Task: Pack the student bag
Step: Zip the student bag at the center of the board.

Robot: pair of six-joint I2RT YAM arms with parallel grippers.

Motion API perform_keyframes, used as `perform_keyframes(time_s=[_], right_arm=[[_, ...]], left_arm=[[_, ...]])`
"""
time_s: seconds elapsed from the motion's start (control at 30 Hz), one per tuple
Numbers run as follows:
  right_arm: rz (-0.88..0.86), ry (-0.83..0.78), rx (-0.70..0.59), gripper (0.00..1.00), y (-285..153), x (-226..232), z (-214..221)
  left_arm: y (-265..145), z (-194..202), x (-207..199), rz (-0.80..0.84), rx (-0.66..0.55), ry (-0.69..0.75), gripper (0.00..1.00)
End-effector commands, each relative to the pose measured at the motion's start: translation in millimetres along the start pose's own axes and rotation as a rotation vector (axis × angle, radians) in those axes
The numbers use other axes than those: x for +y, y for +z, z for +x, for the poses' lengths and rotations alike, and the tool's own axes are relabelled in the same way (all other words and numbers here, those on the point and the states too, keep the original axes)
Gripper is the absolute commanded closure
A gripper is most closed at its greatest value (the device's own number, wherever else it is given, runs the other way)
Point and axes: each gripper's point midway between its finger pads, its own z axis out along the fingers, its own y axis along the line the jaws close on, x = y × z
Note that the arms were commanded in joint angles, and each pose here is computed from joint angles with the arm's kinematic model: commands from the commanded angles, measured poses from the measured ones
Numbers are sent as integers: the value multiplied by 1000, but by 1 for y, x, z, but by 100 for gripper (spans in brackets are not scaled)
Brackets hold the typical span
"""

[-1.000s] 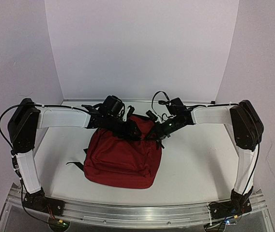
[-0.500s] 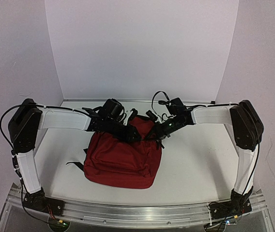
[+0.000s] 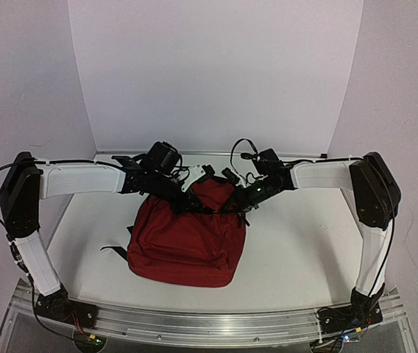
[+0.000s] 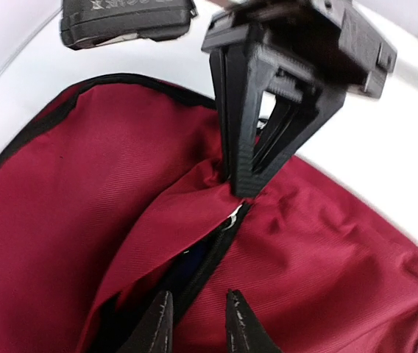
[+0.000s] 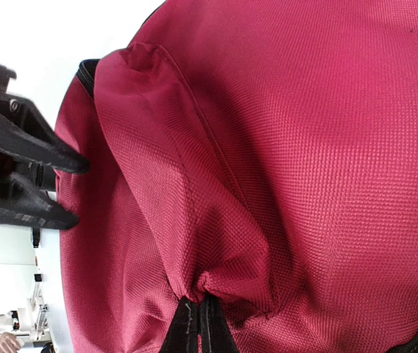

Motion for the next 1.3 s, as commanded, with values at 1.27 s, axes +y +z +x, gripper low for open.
perform_keyframes(time_s=[1.27], right_arm=[[-52, -48, -9, 100, 1, 17, -6]], left_arm=[[71, 15, 6, -214, 82, 582, 88]])
